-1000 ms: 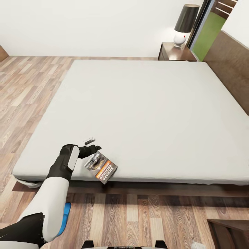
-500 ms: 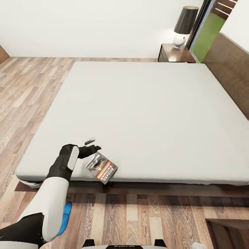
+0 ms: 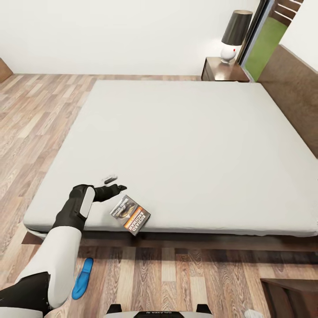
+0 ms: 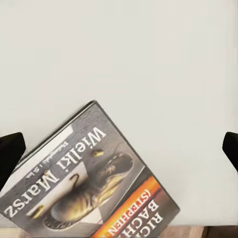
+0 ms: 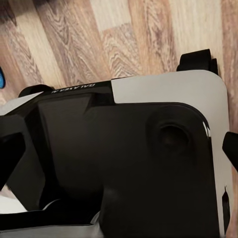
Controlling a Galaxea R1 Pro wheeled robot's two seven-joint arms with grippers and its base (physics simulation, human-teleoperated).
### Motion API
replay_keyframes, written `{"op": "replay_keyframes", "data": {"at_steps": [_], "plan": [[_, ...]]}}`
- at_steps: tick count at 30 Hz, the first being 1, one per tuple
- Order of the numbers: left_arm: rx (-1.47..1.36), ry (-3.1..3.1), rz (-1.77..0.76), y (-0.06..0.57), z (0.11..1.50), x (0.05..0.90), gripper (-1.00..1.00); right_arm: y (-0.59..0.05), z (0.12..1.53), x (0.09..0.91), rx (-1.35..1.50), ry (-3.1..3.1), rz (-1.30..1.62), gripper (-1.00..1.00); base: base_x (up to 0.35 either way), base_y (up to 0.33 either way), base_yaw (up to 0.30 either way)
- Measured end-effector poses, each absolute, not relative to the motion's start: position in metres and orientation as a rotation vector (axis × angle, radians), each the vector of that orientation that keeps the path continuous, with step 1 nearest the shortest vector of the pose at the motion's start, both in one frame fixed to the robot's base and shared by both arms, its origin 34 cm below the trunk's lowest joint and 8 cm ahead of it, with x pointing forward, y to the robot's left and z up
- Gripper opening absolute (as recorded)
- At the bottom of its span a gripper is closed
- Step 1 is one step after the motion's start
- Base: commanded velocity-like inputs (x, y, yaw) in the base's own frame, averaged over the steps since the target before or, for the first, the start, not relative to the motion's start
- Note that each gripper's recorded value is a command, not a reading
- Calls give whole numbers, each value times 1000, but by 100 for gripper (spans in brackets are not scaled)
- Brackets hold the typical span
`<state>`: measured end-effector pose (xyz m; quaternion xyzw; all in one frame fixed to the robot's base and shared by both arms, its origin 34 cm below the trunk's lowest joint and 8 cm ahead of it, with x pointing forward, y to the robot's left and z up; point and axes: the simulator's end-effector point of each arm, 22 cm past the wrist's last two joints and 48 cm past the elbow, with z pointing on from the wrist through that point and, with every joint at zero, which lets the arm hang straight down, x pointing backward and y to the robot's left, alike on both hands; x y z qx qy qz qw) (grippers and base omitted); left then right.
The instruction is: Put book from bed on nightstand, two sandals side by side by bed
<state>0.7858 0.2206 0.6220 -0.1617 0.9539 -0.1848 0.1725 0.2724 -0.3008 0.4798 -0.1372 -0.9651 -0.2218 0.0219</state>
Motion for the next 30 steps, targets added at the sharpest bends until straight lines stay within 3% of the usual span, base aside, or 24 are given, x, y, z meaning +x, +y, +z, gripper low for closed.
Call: {"op": "replay_keyframes", "data": {"at_steps": [15, 23, 30], "plan": [[-357, 2526, -1064, 216, 678, 760, 100, -301, 500, 270, -423, -2990, -687, 100, 0, 0, 0], [-369, 2529, -1296, 262, 675, 641, 100, -301, 511, 269, -423, -2989, -687, 100, 0, 0, 0], [-294, 2524, -1336, 276, 657, 519, 100, -301, 519, 267, -424, -2988, -686, 100, 0, 0, 0]]}}
